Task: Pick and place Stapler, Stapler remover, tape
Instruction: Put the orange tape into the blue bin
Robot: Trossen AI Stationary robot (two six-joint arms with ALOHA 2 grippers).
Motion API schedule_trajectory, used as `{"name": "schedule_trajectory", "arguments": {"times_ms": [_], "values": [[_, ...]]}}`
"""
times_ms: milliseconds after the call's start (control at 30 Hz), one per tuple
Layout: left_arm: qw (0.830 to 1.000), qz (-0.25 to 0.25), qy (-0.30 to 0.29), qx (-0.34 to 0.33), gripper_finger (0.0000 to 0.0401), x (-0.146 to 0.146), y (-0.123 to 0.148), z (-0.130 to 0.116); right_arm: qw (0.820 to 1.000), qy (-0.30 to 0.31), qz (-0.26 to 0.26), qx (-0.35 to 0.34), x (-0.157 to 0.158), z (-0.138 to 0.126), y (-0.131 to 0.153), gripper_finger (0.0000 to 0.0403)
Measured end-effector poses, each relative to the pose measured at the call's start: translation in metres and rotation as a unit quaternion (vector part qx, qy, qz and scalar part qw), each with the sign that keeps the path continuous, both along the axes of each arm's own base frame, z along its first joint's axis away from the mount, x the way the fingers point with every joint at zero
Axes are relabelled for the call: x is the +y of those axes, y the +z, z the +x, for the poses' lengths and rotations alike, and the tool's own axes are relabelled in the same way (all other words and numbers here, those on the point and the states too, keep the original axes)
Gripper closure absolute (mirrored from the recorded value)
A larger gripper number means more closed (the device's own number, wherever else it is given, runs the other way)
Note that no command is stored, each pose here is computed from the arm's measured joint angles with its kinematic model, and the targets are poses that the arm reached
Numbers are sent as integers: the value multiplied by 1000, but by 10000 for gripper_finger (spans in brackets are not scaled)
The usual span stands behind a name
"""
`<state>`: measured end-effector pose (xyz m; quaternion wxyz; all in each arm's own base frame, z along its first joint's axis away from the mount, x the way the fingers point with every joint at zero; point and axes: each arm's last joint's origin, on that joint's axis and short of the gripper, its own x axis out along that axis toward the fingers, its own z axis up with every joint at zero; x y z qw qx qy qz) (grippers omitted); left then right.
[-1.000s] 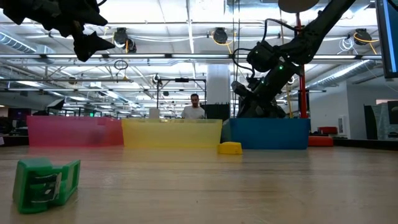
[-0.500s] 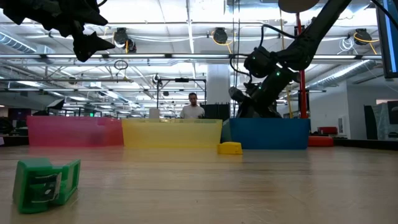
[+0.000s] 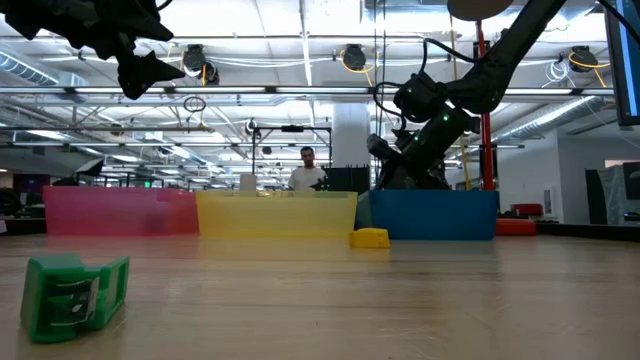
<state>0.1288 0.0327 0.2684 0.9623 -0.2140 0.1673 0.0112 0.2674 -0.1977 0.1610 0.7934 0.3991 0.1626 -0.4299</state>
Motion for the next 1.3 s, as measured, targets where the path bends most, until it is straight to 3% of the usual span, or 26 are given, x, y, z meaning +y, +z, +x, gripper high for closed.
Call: {"name": "schedule_trajectory", "arguments": {"times_ms": [533,1100,1300], "values": [[1000,0,0,0,128,0,0,0,1000,2,20,25,2,-3,-5,252],[1000,4,12,1,127,1,0,0,999,18,-3,29,2,-2,-3,374],[1000,5,13,1,128,1,0,0,1000,19,-24,4,-1,1,2,374]]}}
